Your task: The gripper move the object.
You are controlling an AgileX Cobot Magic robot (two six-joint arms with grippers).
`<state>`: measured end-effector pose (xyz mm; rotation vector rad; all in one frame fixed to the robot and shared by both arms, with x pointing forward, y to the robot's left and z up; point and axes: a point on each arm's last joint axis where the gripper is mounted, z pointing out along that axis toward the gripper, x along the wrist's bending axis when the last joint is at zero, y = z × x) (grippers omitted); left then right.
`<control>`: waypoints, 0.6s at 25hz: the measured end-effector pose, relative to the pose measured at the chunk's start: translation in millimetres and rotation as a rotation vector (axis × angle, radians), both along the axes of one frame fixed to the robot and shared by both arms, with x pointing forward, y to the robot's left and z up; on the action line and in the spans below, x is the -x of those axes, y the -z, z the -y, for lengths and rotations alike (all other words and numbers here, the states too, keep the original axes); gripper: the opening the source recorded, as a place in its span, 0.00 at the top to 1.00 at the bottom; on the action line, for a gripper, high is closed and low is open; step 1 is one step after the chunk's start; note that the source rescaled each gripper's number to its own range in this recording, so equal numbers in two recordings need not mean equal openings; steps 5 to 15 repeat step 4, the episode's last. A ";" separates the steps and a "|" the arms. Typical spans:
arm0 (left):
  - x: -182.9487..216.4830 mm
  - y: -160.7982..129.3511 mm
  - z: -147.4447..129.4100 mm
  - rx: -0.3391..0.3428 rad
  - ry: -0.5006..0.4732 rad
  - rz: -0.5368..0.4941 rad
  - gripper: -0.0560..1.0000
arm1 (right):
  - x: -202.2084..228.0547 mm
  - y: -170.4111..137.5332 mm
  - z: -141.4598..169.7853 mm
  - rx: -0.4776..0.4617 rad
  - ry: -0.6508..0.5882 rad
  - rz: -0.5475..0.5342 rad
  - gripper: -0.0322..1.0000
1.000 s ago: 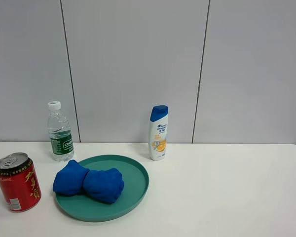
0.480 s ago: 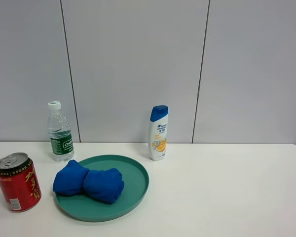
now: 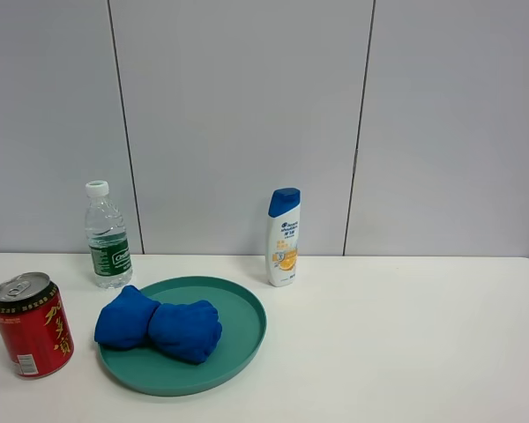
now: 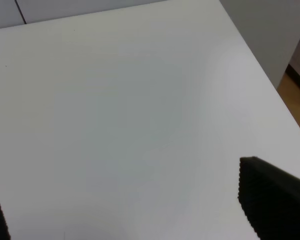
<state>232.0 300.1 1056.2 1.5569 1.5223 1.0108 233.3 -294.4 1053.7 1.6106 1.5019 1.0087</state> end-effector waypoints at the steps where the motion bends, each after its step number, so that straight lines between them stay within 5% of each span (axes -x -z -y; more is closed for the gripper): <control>1: 0.0 0.0 0.0 0.000 0.000 0.000 0.00 | 0.0 0.0 0.0 0.000 0.000 0.000 0.02; 15: 0.0 0.0 0.0 0.000 0.001 0.000 0.00 | 0.0 0.0 0.0 0.000 0.000 0.000 0.02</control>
